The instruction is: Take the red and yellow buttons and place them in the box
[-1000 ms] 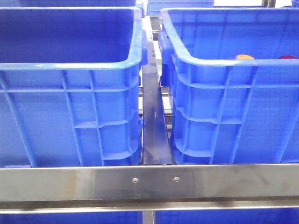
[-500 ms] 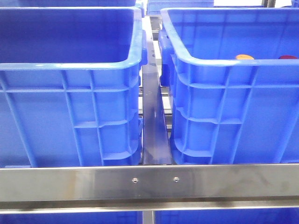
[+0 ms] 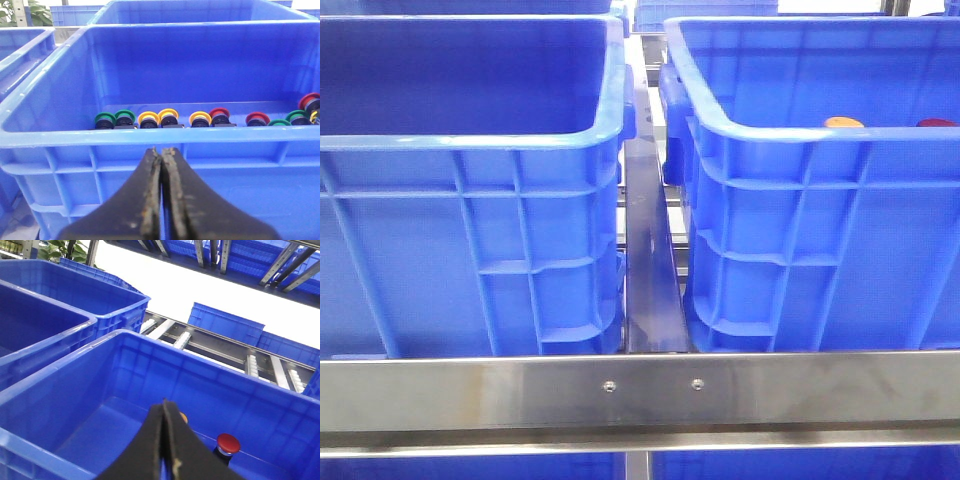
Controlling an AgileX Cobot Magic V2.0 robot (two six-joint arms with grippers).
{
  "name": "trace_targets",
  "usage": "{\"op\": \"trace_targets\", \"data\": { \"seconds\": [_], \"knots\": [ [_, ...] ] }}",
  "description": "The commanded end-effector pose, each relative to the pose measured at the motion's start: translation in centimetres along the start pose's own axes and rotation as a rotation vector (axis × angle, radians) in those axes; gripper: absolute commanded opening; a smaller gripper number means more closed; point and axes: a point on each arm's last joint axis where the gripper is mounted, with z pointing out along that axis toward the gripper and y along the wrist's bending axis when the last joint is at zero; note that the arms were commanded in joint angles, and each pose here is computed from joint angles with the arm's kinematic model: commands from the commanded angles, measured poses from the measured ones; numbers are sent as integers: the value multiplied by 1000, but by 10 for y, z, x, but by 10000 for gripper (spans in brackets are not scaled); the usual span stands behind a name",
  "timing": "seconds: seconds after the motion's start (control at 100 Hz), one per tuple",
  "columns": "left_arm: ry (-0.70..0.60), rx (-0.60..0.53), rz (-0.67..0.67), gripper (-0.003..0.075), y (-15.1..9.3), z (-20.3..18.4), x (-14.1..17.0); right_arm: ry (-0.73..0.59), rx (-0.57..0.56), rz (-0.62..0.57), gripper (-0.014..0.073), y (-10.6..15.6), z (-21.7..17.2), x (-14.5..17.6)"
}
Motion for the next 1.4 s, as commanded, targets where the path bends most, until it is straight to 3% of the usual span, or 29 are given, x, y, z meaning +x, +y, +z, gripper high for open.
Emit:
{"op": "trace_targets", "data": {
  "seconds": [0.0, 0.88, 1.19, 1.39],
  "knots": [
    [-50, 0, -21, -20, 0, 0, 9, -77, 11, 99, -68, -3, 1, -13],
    [-50, 0, -21, -20, 0, 0, 9, -75, 15, 99, -68, -4, 1, -13],
    [-50, 0, -21, -20, 0, 0, 9, 17, 165, 107, -68, -17, 0, -4],
    [-50, 0, -21, -20, 0, 0, 9, 61, 145, 137, -68, -15, 0, -1]
  ]
}}
